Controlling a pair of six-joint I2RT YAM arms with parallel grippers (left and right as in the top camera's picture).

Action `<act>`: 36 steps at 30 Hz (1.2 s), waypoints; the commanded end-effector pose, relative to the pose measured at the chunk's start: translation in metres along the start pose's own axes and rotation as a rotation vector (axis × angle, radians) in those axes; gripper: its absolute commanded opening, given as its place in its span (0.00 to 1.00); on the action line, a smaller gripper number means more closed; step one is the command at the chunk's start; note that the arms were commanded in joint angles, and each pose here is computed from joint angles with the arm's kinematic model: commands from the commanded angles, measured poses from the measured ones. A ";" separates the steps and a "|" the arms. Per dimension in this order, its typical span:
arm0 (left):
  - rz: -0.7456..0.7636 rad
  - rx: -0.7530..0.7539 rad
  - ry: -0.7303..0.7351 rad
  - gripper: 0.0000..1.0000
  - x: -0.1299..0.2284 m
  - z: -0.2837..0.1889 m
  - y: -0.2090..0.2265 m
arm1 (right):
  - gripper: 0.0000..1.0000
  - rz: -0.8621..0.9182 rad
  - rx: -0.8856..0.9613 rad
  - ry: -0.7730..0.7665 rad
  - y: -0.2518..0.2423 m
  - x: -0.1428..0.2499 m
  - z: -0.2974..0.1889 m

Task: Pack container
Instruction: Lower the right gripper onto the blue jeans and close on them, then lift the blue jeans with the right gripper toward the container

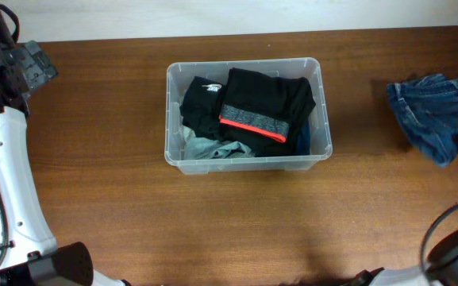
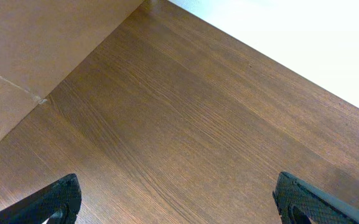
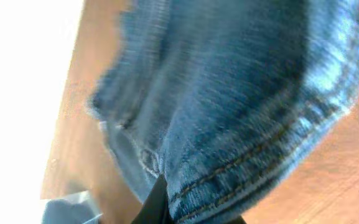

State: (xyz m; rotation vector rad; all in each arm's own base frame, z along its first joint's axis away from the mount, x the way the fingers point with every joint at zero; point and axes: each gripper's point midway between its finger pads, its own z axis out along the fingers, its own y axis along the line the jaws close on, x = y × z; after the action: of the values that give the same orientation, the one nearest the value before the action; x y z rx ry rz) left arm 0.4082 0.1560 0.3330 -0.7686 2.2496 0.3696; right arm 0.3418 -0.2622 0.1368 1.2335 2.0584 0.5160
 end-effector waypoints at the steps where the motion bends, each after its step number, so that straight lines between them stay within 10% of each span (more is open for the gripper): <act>1: -0.016 0.000 -0.016 0.99 -0.003 -0.005 0.002 | 0.04 -0.167 -0.025 -0.105 0.059 -0.012 -0.034; 16: -0.016 0.000 -0.016 0.99 -0.003 -0.005 0.002 | 0.04 -0.629 -0.146 -0.099 0.225 0.028 -0.084; 36: -0.016 0.000 -0.016 0.99 -0.003 -0.005 0.002 | 0.04 -1.143 -0.797 -0.092 0.451 0.222 -0.208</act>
State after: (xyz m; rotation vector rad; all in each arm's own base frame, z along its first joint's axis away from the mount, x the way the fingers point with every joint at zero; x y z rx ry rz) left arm 0.4082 0.1560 0.3330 -0.7686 2.2496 0.3696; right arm 0.4272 0.1118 0.4320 -0.2435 1.9843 0.5346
